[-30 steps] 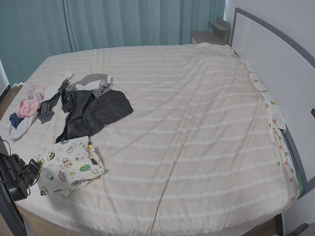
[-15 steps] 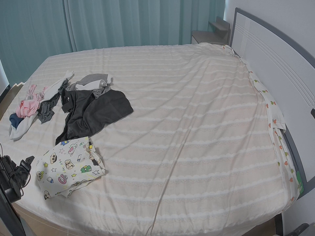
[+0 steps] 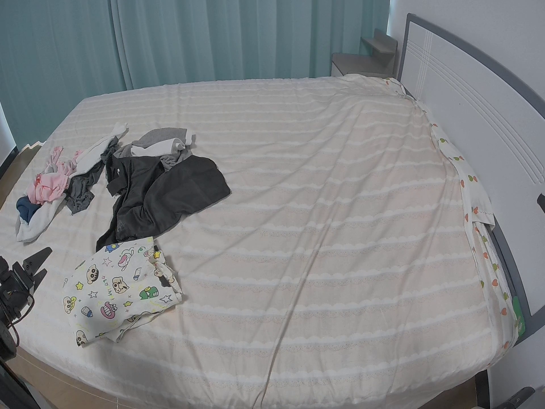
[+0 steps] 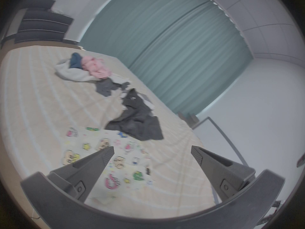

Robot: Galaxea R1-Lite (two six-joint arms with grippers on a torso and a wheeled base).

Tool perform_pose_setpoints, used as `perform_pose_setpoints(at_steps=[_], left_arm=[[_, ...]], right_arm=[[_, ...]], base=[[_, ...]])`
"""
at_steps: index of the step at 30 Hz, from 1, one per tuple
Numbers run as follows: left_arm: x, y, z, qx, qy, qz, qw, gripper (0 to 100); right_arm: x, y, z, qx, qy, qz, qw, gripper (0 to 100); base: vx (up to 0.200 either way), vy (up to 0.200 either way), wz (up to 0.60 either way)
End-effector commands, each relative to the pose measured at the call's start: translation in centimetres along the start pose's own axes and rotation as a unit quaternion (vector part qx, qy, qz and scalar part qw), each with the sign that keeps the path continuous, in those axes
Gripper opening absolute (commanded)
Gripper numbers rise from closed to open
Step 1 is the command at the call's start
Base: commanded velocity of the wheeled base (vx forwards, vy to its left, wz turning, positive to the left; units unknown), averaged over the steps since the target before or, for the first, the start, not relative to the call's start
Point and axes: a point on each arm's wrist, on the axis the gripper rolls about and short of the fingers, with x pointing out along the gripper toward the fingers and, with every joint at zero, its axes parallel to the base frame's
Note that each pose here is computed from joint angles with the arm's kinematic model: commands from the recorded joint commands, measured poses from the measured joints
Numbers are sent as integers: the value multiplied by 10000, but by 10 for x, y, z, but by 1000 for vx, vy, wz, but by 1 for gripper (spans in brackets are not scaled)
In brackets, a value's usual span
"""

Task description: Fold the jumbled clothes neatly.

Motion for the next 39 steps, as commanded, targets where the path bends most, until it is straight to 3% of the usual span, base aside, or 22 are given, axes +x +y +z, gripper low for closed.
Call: perform_pose_setpoints(at_steps=[1,2,5,6,8,10,12,14,19,20,24,29,30,32,33,34,35,37,39], left_arm=[[-29,-105,-22,637,659,-1886,9778,100],[-31,-112,-24,641,745,-2035,9741,100],[-52,-145,-44,633,1300,-2838,9479,100],[-55,-147,-46,640,1351,-2899,9453,100],[-79,-160,-65,725,1816,-3443,9183,100],[-92,-164,-75,784,2005,-3695,9040,100],[-119,-165,-93,890,2358,-4190,8723,100],[-132,-162,-102,939,2507,-4410,8566,100],[-152,-150,-121,986,2676,-4534,8445,100],[-161,-144,-132,1046,2685,-4596,8401,100],[-162,-141,-135,1155,2658,-4614,8385,100],[-161,-139,-137,1598,2412,-4711,8333,100],[-159,-137,-138,1850,2086,-4552,8456,100],[-153,-129,-141,2296,1471,-3891,8799,100],[-153,-128,-142,2384,1399,-3777,8837,100],[-149,-120,-147,2909,1094,-3062,8998,100],[-148,-118,-147,3098,1014,-2833,9019,100],[-146,-116,-143,3506,424,-1962,9148,100],[-144,-112,-138,3791,-241,-687,9225,100]], right_arm=[[-14,-1,-14,-90,89,159,9998,100],[-15,-2,-16,-109,102,154,9998,100],[-28,-8,-38,-444,273,98,9986,100],[-30,-9,-40,-463,286,94,9985,100],[-45,-15,-63,-521,411,74,9978,100],[-51,-17,-72,-521,411,74,9978,100],[-63,-21,-88,-602,537,34,9967,100],[-72,-23,-96,-635,667,-16,9958,100],[-102,-26,-122,-1040,860,-11,9909,100],[-111,-28,-131,-1312,889,69,9873,100],[-113,-27,-130,-1404,854,62,9864,100],[-112,-28,-131,-1797,799,59,9805,100],[-112,-29,-131,-1856,761,-93,9796,100],[-111,-31,-130,-1939,615,-498,9778,100],[-111,-31,-130,-1944,592,-540,9776,100],[-111,-31,-129,-1965,542,-716,9764,100],[-111,-32,-129,-1974,538,-738,9761,100],[-111,-32,-129,-2050,540,-796,9740,100],[-112,-35,-134,-2149,766,-1051,9679,100]], base=[[0,0,0],[0,0,0],[0,0,0],[0,0,0],[0,0,0],[0,0,0],[0,0,0],[0,0,0],[0,0,0],[0,0,0],[0,0,0],[0,0,0],[0,0,0],[0,0,0],[0,0,0],[0,0,0],[0,0,0],[0,0,0],[0,0,0]])
